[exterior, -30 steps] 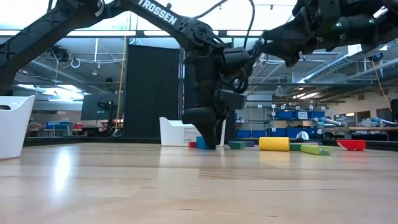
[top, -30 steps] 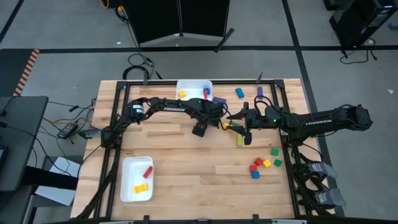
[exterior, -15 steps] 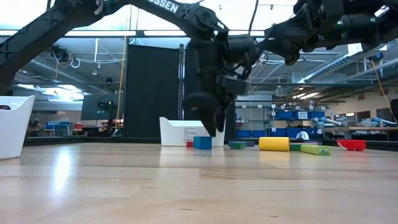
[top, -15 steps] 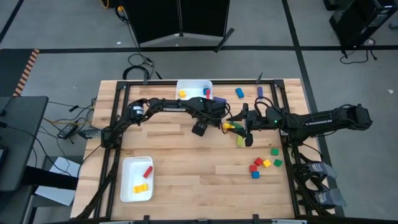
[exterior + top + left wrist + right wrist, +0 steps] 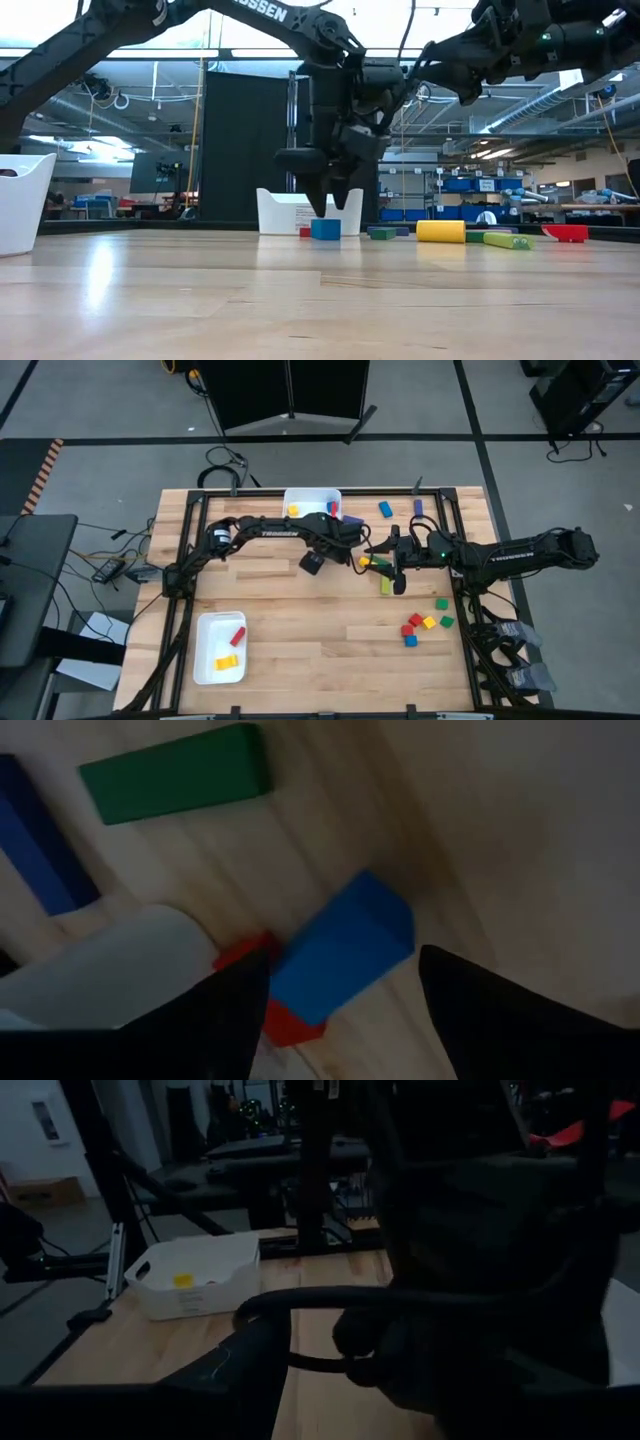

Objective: Sort blocks by size
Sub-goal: Put the blue rectangular block into the bottom white bin

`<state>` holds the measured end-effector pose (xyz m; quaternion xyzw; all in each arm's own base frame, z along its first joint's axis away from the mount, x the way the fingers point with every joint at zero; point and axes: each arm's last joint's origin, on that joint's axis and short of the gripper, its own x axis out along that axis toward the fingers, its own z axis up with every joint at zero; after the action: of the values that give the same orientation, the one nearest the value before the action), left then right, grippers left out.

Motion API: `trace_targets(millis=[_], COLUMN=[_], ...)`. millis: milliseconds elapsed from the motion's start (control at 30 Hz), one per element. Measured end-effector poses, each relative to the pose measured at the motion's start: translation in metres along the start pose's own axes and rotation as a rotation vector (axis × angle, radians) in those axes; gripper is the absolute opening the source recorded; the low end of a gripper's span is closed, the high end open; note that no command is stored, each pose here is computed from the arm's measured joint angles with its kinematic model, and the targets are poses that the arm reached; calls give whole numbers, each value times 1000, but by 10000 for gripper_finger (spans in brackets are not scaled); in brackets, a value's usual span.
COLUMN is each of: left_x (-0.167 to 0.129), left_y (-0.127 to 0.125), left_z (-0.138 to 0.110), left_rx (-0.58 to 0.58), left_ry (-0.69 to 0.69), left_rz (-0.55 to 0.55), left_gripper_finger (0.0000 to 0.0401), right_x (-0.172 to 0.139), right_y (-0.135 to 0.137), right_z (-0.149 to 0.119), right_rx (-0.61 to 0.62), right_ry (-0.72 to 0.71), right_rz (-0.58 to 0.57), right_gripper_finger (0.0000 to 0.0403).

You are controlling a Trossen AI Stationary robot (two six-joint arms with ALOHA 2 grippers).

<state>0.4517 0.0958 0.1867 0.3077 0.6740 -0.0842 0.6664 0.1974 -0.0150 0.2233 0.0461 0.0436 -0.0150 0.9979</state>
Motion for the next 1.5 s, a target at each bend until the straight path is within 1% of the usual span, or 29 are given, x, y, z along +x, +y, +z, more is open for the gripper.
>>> trace_targets(millis=[200,333,500,633,733,833,1100,1200,1267,1333,1367,1500], left_x=[17,27,33,33,33,34,37,37,37,36,36,32], left_y=[-4,-4,-5,-5,-6,-6,-2,-2,-2,-3,-4,-8], left_z=[1,4,5,5,3,-1,-8,-8,-8,-7,-6,-1], left_rx=[37,40,46,19,-17,-45,-97,-116,-123,-140,-154,-193], left_ry=[47,59,66,70,98,123,112,101,100,99,94,41], left_rz=[-41,-36,-44,-44,-39,-63,-99,-110,-116,-119,-125,-173], left_gripper_finger=[266,266,249,237,235,235,233,215,185,144,137,140], right_x=[0,0,0,0,0,0,0,0,0,0,0,0], right_y=[1,1,1,1,1,1,0,1,1,1,1,4], right_z=[-1,-1,-1,-1,-1,-1,-1,-1,0,0,1,2], right_rx=[2,3,2,1,0,0,-1,-1,-1,-1,-1,0], right_ry=[10,8,9,6,7,9,6,4,0,-4,-6,-21], right_rz=[9,9,3,-2,-3,-7,-12,-11,-10,-6,-5,11], right_gripper_finger=[220,220,220,220,220,220,220,220,220,220,220,220])
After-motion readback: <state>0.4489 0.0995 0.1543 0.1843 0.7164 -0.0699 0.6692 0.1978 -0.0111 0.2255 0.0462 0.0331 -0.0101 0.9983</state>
